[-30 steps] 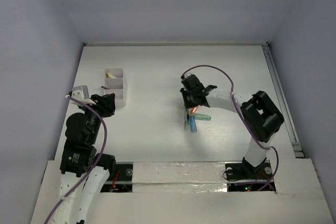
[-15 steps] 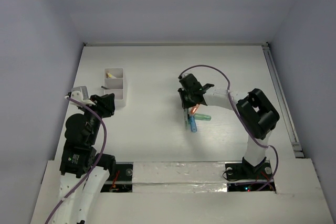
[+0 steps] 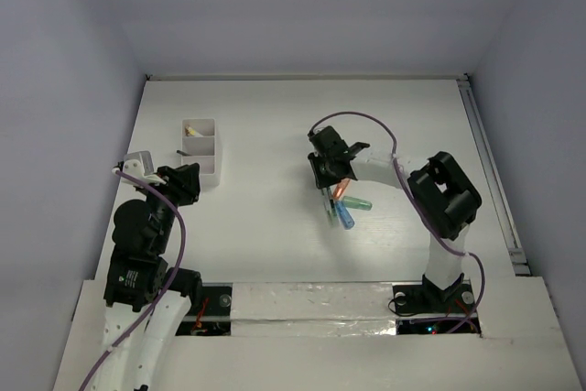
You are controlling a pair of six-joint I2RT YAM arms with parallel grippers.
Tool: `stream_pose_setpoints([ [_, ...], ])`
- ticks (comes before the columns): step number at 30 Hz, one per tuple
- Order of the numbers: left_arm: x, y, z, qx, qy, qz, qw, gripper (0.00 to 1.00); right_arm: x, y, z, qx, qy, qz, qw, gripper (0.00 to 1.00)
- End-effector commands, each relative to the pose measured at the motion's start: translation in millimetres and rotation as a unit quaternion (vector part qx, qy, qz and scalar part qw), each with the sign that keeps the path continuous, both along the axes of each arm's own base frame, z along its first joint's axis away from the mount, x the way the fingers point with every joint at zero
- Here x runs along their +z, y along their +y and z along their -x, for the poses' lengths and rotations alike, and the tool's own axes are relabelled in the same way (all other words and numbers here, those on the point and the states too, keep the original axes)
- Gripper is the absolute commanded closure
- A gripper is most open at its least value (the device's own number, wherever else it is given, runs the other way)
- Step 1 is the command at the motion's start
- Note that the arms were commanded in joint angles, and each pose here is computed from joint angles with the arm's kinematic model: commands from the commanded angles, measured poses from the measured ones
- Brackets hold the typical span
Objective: Sort the stationery into containers
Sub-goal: Pick up the pen from the center of the board, then place the pen in the storage box.
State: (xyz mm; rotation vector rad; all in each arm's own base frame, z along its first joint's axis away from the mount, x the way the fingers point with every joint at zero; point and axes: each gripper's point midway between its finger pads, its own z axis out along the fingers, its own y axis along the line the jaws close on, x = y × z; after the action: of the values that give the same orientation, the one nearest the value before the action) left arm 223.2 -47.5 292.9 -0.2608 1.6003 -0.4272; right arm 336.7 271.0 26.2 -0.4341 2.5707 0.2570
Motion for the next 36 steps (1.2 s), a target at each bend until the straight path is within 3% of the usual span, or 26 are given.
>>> stream_pose_setpoints([
  [1,10.0,-0.2,-0.7,0.000,-0.022,0.001,1.000,0.76,3.3,2.2,-2.7,0.013,0.002,0.008,1.000,0.73],
  [4,11.2,0.5,0.3,0.001,-0.024,0.002,1.000,0.76,1.3,2.6,-0.2,0.020,0.004,0.019,1.000,0.76],
  [8,10.5,0.5,0.1,0.001,-0.022,0.002,1.000,0.76,-4.9,5.7,2.8,0.029,0.012,0.028,0.999,0.96],
  [10,10.2,0.4,-0.1,0.001,-0.022,0.002,1.000,0.76,-2.6,10.1,2.1,0.028,0.011,0.016,0.999,1.00],
  [14,8.6,-0.9,-1.3,-0.002,-0.019,0.001,1.000,0.76,41.7,52.7,-5.5,0.055,-0.014,-0.095,0.994,1.00],
  [17,9.7,-0.6,-1.3,-0.001,-0.020,0.001,1.000,0.76,101.7,89.0,-19.9,0.080,-0.068,-0.197,0.975,1.00],
  [20,9.0,-0.4,-1.6,0.000,-0.019,0.001,1.000,0.76,170.7,130.0,-31.3,0.122,-0.137,-0.325,0.928,1.00],
  [25,7.4,-0.4,-3.0,0.000,-0.015,0.000,1.000,0.76,241.0,172.1,-34.6,0.169,-0.173,-0.470,0.849,1.00],
  [27,8.4,0.0,-2.6,0.001,-0.017,0.000,1.000,0.76,271.8,189.7,-39.7,0.200,-0.202,-0.524,0.803,1.00],
  [29,8.7,0.3,-2.4,0.002,-0.017,0.000,1.000,0.76,304.5,200.8,-47.3,0.216,-0.230,-0.558,0.768,1.00],
  [32,7.6,0.5,-2.6,0.003,-0.016,0.000,1.000,0.76,302.3,221.8,-62.3,0.217,-0.237,-0.589,0.741,1.00],
  [33,7.8,1.2,-1.8,0.004,-0.016,0.000,1.000,0.76,325.9,224.1,-65.4,0.224,-0.262,-0.609,0.714,1.00],
  [34,8.2,1.6,-1.5,0.005,-0.017,0.000,1.000,0.76,307.6,235.6,-71.7,0.221,-0.256,-0.611,0.715,1.00],
  [36,8.7,1.9,-2.2,0.007,-0.016,0.001,1.000,0.76,330.2,244.3,-77.0,0.229,-0.296,-0.623,0.687,1.00],
])
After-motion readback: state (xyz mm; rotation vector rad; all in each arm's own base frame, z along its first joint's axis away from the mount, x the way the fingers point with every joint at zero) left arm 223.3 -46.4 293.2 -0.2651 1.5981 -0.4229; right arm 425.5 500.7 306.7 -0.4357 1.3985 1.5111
